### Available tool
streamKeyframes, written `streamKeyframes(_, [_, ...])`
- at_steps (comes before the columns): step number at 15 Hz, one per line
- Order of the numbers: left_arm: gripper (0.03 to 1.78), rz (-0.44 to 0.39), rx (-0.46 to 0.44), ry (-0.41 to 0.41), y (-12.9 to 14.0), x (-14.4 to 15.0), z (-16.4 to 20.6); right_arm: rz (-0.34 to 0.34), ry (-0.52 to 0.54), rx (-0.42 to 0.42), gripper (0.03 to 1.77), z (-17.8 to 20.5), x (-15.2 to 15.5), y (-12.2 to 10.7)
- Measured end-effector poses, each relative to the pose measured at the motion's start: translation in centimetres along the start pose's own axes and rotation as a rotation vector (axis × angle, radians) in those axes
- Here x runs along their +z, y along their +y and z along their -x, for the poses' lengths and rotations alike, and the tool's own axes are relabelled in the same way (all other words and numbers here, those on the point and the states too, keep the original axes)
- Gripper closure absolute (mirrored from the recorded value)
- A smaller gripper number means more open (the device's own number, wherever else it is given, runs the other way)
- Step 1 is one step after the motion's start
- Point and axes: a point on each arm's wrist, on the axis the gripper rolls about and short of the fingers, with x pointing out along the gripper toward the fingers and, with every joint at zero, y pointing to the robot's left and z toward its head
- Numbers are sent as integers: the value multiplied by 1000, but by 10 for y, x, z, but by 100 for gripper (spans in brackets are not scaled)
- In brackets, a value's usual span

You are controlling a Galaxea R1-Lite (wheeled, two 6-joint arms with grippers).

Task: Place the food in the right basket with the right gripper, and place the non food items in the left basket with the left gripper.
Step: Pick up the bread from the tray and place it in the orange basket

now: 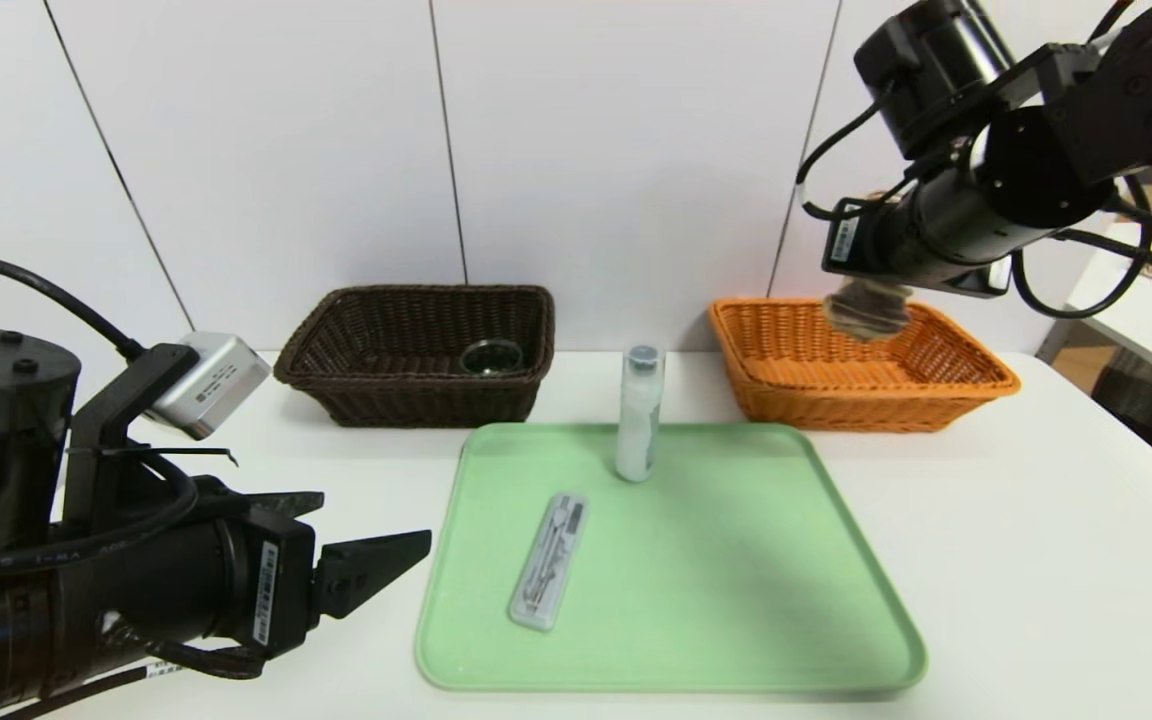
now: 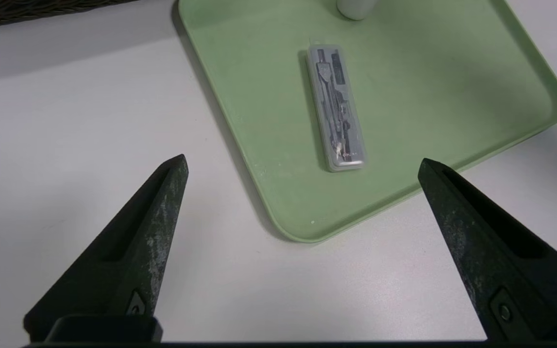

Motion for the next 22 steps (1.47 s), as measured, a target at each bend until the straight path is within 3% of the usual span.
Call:
streamKeyframes(8, [12, -1, 12, 11, 1, -4, -1, -107, 49, -69, 171, -45, -14, 11])
streamKeyframes(17, [12, -2, 19, 11, 2, -6, 1, -87, -49, -95, 171, -80, 4, 1])
streamKeyframes(22, [12, -3, 19, 13, 2, -6, 1, -96, -76, -176, 171, -101, 1, -1])
